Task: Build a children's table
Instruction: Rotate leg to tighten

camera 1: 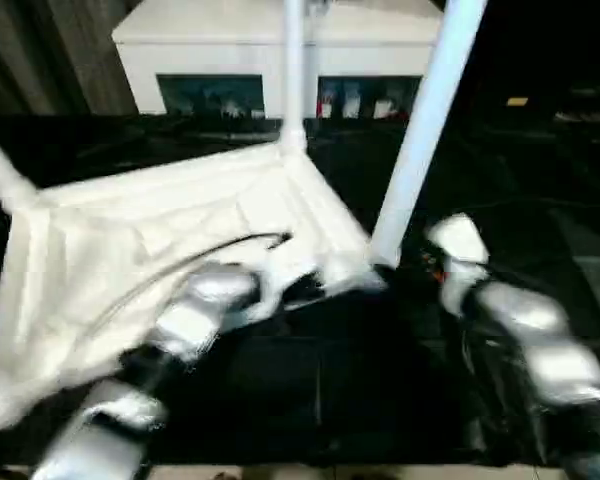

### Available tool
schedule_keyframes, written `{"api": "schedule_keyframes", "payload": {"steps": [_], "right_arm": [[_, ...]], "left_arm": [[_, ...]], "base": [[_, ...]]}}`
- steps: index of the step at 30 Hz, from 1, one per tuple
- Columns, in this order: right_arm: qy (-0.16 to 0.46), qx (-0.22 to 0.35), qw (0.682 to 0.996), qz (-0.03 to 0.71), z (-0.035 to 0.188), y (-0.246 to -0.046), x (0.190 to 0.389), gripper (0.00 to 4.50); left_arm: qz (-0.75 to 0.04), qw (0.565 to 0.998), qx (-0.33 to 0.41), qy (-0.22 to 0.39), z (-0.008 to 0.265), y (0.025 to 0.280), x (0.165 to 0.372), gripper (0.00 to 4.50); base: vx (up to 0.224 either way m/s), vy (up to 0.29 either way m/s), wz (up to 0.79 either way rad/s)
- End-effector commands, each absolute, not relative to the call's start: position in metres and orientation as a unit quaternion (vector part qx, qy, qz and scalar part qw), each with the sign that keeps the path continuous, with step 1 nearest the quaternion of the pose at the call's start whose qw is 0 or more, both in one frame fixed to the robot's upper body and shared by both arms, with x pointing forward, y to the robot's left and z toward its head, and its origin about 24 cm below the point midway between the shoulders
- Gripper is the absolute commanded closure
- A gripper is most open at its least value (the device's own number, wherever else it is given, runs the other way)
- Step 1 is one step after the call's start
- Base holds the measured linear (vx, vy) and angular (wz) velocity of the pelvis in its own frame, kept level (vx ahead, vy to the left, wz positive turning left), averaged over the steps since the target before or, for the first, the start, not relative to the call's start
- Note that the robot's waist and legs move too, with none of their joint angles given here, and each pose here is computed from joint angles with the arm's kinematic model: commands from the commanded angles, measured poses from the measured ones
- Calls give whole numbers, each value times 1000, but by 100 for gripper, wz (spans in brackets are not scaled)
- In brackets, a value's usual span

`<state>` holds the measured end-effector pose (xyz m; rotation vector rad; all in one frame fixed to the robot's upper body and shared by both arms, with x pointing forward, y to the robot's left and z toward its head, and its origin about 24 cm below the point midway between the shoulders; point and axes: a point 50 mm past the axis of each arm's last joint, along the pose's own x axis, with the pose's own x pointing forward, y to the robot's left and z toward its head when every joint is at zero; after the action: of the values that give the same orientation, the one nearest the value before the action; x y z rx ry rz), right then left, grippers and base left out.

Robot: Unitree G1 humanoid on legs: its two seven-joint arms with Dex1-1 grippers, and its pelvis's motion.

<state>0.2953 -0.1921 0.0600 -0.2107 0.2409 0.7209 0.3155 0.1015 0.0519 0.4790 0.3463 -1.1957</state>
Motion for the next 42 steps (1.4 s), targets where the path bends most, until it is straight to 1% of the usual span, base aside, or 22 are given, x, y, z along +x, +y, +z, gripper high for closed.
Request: {"api": "schedule_keyframes", "payload": {"steps": [1, 2, 4, 7, 11, 13, 14, 17, 18, 24, 28, 30, 31, 32, 33, 34, 35, 36, 37, 38, 40, 42], "right_arm": [[111, -94, 901, 410, 65, -183, 289, 60], [124, -96, 882, 445, 66, -185, 281, 60], [136, -97, 866, 471, 67, -187, 278, 60], [142, -100, 864, 472, 64, -181, 286, 60], [153, -96, 862, 474, 60, -177, 289, 60], [160, -103, 862, 469, 57, -177, 291, 86], [163, -106, 863, 466, 56, -178, 292, 86], [177, -118, 856, 471, 53, -179, 292, 106], [181, -120, 854, 474, 52, -180, 292, 119], [175, -106, 859, 469, 54, -180, 295, 166], [173, -88, 864, 464, 51, -178, 295, 175], [172, -73, 881, 435, 47, -178, 297, 175], [172, -73, 881, 435, 47, -178, 297, 176], [172, -71, 893, 410, 45, -179, 300, 176], [175, -61, 921, 343, 40, -181, 308, 176], [178, -51, 941, 283, 36, -182, 314, 176], [181, -38, 957, 225, 32, -183, 318, 176], [183, -32, 963, 195, 30, -183, 320, 177], [188, -17, 973, 130, 24, -178, 324, 177], [189, -15, 974, 126, 23, -176, 324, 177], [193, 7, 978, 72, 17, -154, 331, 177], [190, 5, 980, 59, 17, -139, 336, 177]], "left_arm": [[-587, 758, 231, 165, 51, 99, 310, 450], [-604, 744, 228, 173, 53, 105, 307, 450], [-627, 727, 216, 176, 57, 108, 304, 450], [-640, 720, 208, 167, 62, 106, 303, 450], [-639, 721, 210, 165, 63, 105, 305, 450], [-638, 722, 212, 165, 63, 106, 305, 450], [-638, 721, 213, 166, 62, 106, 305, 450], [-637, 721, 214, 169, 63, 107, 305, 450], [-637, 722, 213, 170, 63, 108, 305, 450], [-634, 724, 213, 169, 63, 110, 306, 450], [-634, 723, 213, 171, 62, 110, 305, 450], [-634, 724, 212, 173, 61, 110, 305, 450], [-634, 724, 212, 173, 61, 110, 305, 450], [-630, 727, 212, 173, 61, 110, 305, 450], [-610, 741, 216, 177, 59, 110, 309, 450], [-587, 758, 220, 180, 56, 108, 313, 450], [-563, 777, 216, 179, 55, 104, 317, 450], [-550, 788, 213, 178, 55, 102, 320, 450], [-520, 811, 199, 179, 53, 92, 325, 450], [-517, 813, 198, 179, 53, 90, 325, 450], [-475, 841, 187, 178, 50, 66, 331, 450], [-455, 853, 183, 177, 49, 53, 333, 450]], "base": [[0, 0, 0], [0, 0, 0], [0, 0, 0], [0, 0, 0], [0, 0, 0], [0, 0, 0], [0, 0, 0], [0, 0, 0], [0, 0, 0], [0, 0, 0], [0, 0, 0], [0, 0, 0], [0, 0, 0], [0, 0, 0], [0, 0, 0], [0, 0, 0], [0, 0, 0], [0, 0, 0], [0, 0, 0], [0, 0, 0], [0, 0, 0], [0, 0, 0]]}}
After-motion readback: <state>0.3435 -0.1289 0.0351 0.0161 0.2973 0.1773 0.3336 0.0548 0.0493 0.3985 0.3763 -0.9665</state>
